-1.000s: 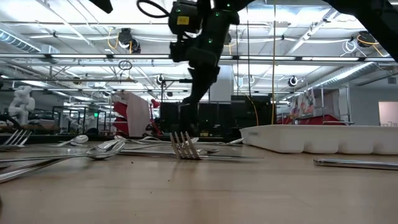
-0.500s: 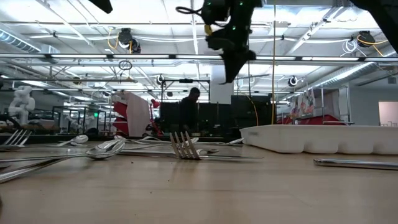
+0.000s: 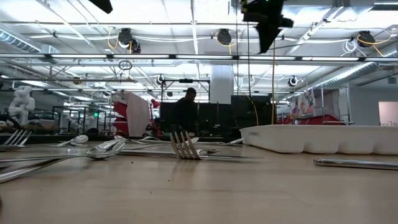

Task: Sort silverware
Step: Put the fork into the silverware tray

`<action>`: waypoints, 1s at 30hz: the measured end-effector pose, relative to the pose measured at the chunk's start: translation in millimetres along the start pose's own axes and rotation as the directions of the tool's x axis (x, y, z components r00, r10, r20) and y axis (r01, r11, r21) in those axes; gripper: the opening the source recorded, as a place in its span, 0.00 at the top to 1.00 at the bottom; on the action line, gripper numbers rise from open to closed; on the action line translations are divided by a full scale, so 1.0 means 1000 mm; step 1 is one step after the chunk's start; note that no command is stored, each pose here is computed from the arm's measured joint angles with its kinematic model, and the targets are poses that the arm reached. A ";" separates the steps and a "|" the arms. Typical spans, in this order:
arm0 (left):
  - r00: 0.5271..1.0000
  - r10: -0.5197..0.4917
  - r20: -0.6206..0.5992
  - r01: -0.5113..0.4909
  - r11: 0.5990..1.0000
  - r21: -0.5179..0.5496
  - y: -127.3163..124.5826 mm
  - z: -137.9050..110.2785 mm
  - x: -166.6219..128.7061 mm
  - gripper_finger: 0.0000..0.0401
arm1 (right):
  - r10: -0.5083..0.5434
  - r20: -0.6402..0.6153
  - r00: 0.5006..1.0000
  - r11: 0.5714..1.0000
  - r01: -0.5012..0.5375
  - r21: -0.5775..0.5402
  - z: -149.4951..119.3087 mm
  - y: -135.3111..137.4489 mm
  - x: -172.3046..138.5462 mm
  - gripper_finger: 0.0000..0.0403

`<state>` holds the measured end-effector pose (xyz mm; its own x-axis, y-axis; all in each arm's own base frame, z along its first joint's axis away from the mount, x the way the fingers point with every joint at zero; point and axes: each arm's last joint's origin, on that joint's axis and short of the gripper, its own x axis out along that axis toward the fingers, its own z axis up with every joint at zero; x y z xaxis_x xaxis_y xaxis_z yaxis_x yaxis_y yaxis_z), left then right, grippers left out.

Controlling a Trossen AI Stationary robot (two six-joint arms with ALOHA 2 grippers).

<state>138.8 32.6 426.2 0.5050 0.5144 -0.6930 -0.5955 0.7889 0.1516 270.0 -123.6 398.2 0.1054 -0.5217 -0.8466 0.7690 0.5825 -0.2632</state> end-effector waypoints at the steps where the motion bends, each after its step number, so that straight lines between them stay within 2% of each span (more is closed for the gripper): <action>1: 1.000 0.000 0.000 0.000 1.000 0.000 0.000 0.000 0.000 0.78 | -0.014 0.009 1.000 1.000 0.014 0.016 -0.003 -0.006 -0.006 1.00; 9: 1.000 -0.001 0.006 0.001 1.000 -0.009 0.000 0.001 0.000 0.78 | -0.073 0.088 0.993 0.983 0.057 0.175 -0.028 -0.057 -0.047 1.00; 17: 1.000 -0.004 0.014 0.004 1.000 -0.015 0.000 0.001 0.000 0.78 | -0.121 0.172 0.978 0.949 0.063 0.310 -0.047 -0.085 -0.073 1.00; 20: 1.000 -0.007 0.028 0.008 1.000 -0.022 -0.001 0.003 0.000 0.78 | -0.150 0.161 0.976 0.942 0.091 0.324 -0.052 -0.089 -0.070 1.00; 26: 0.999 -0.010 0.038 0.011 1.000 -0.027 -0.001 0.004 0.000 0.78 | -0.183 0.028 0.983 0.928 0.163 0.336 -0.077 -0.086 -0.037 1.00; 30: 0.999 -0.011 0.038 0.012 1.000 -0.027 -0.001 0.004 0.000 0.78 | -0.141 -0.038 0.989 0.924 0.146 0.354 -0.098 -0.079 -0.013 1.00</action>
<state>142.0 33.0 429.0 0.5349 0.5186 -0.6670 -0.6061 0.7855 0.1247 145.6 -101.8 384.1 -0.0285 -0.5748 -0.8178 0.9491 0.2412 -0.2025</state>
